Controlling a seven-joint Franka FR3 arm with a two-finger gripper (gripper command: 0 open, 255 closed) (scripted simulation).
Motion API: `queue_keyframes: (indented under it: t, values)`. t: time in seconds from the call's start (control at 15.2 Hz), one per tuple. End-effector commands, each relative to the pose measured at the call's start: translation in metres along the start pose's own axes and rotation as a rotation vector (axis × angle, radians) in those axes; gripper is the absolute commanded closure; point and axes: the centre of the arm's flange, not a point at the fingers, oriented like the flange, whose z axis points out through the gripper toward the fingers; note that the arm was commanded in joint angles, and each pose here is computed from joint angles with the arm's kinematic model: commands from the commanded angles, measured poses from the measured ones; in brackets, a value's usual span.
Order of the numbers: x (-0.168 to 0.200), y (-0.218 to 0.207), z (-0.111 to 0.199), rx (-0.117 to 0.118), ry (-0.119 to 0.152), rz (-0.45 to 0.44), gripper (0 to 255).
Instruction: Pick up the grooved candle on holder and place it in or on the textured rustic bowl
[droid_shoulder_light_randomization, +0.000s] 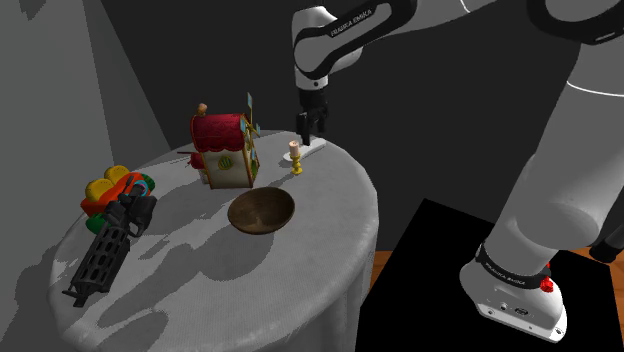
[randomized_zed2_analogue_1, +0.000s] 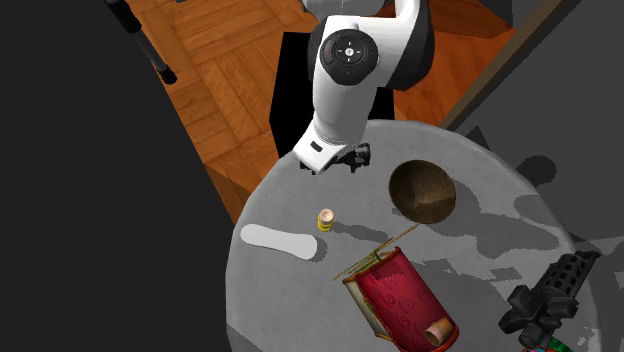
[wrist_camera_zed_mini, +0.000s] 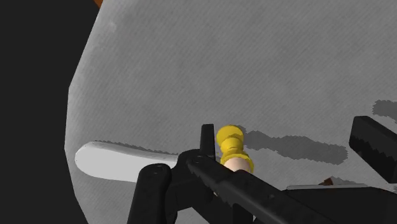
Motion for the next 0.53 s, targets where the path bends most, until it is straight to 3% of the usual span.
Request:
queue_keyframes:
  t: [0.0,0.33,0.46]
  values:
    - [0.025,0.004,0.01,-0.003,0.005,0.0,0]
    - [0.083,0.017,0.034,-0.01,0.018,0.0,0]
    - [0.087,0.018,0.041,-0.011,0.018,0.0,0]
